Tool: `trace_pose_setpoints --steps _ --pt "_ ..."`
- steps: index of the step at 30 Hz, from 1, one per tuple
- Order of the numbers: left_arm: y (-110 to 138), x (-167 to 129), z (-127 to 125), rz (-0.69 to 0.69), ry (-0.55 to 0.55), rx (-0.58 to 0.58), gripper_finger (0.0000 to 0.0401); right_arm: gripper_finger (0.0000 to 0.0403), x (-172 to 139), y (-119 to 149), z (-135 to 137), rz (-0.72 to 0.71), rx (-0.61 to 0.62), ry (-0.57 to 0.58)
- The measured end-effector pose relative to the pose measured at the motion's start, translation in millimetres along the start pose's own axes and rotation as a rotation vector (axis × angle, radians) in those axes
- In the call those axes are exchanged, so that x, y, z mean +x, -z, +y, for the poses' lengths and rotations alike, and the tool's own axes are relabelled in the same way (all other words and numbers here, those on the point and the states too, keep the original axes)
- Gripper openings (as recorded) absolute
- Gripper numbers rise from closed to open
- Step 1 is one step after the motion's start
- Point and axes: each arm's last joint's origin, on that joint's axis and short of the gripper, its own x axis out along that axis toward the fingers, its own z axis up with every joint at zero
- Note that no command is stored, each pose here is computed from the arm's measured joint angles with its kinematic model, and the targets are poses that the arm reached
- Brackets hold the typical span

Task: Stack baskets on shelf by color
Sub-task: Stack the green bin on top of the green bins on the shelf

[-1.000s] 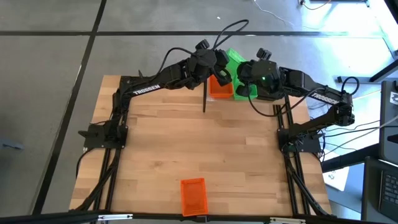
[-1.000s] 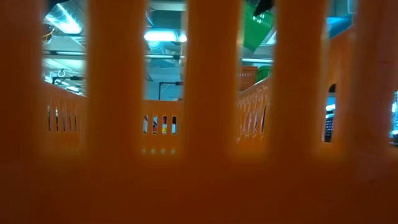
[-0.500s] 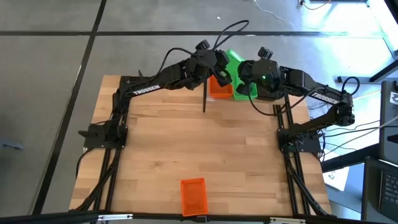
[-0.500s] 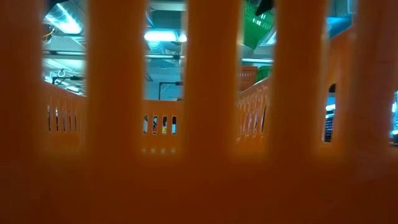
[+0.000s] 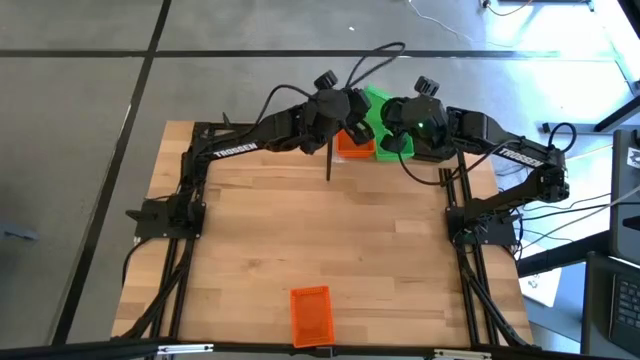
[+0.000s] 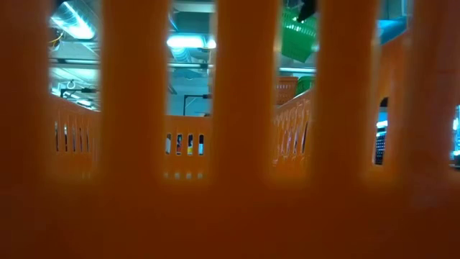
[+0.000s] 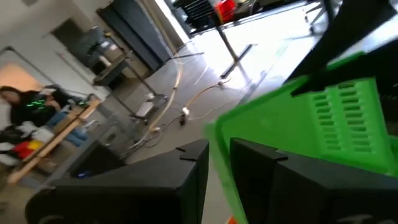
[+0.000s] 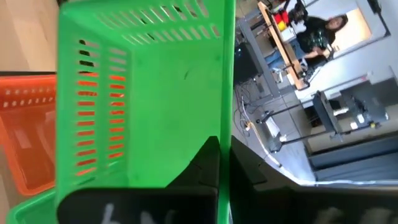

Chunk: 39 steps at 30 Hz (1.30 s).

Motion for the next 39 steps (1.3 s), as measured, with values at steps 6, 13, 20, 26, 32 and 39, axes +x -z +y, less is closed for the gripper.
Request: trace_pose_setpoints --steps 6,13,20,26,32,39 --pt "-8.4 -21.2 -6.2 0.016 -0.073 0.078 0.0061 0.0003 5.7 7.2 -6.4 0.057 0.066 0.032" --pt "-12.4 -40.0 -16.6 0.071 -0.175 0.175 0.0061 0.0003 3.4 15.1 -26.5 0.111 0.405 0.068" --pt "-12.6 -43.5 -17.5 0.098 -0.218 0.212 0.0061 0.0003 -9.4 33.6 -56.0 0.259 0.887 -0.127" --pt "-18.0 -51.9 -5.2 0.084 -0.224 0.185 0.0061 0.0003 1.6 49.8 -54.4 0.423 1.096 -0.193" --pt "-23.9 -61.9 11.6 0.048 -0.192 0.152 0.0061 0.0003 23.5 68.4 -44.8 0.576 1.175 -0.253" --pt "-25.3 -76.6 28.9 -0.022 -0.003 0.103 0.0061 0.0003 43.6 80.6 -41.4 0.610 1.232 -0.293"
